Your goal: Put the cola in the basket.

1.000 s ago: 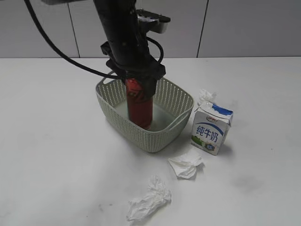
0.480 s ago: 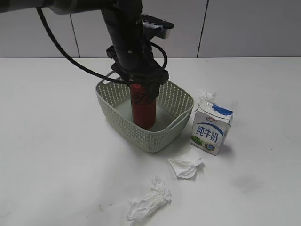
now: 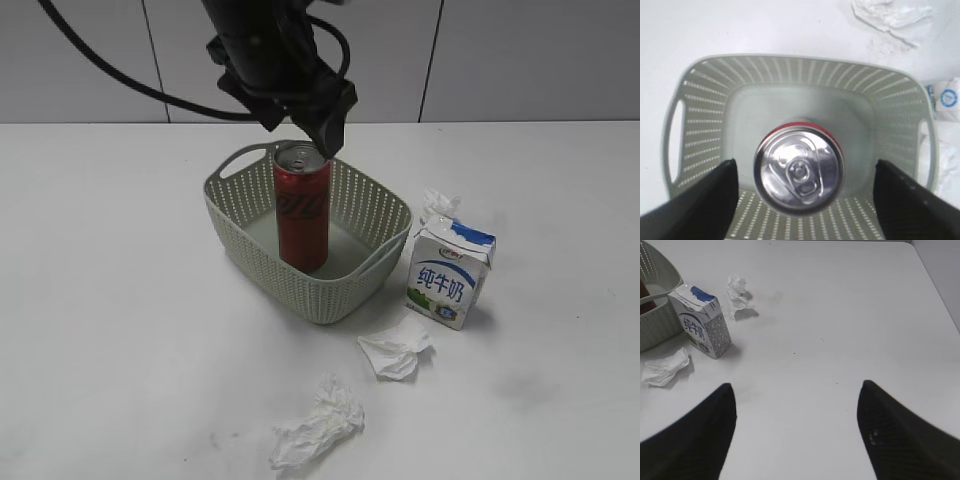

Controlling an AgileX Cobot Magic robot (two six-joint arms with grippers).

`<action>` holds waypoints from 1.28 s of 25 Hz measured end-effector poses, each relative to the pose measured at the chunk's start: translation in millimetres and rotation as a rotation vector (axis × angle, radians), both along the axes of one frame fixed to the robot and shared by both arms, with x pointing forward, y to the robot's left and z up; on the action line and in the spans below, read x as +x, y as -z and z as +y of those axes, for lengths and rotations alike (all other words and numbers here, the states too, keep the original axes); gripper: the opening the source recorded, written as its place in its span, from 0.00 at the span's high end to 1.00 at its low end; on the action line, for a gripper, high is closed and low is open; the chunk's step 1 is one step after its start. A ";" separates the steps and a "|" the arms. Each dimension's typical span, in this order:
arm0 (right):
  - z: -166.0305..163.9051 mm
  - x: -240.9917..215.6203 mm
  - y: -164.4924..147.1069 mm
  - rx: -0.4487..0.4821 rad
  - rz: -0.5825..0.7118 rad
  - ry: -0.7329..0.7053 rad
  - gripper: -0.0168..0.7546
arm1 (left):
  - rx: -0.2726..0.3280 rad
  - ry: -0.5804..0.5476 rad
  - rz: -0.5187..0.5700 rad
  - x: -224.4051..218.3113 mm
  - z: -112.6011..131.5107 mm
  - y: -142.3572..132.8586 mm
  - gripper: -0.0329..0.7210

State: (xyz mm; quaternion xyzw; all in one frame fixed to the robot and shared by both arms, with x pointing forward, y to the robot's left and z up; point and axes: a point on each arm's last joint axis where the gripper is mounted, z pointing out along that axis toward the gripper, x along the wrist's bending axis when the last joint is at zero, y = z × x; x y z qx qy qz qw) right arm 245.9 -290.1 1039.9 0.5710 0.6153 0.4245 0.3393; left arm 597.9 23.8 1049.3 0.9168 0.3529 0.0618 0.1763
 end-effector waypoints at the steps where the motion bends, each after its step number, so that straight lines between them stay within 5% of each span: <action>1: 0.0 0.0 0.0 0.000 0.000 0.000 0.24 | -0.016 -0.004 -0.013 -2.0 2.9 -9.4 0.10; 9: 0.0 0.0 0.0 0.000 0.000 0.000 0.24 | -0.073 -0.084 -0.087 -7.2 50.5 -70.0 0.12; 22: 0.0 0.0 0.0 0.000 0.000 0.000 0.24 | -0.064 -0.572 -0.109 43.0 217.9 -85.6 0.18; 26: 0.0 0.0 0.0 0.000 0.000 0.000 0.24 | -0.056 -0.629 -0.106 31.9 240.6 -89.5 0.19; 32: 0.0 0.0 0.0 0.000 0.000 0.000 0.24 | -0.025 -0.642 -0.008 -4.7 243.8 -71.3 0.19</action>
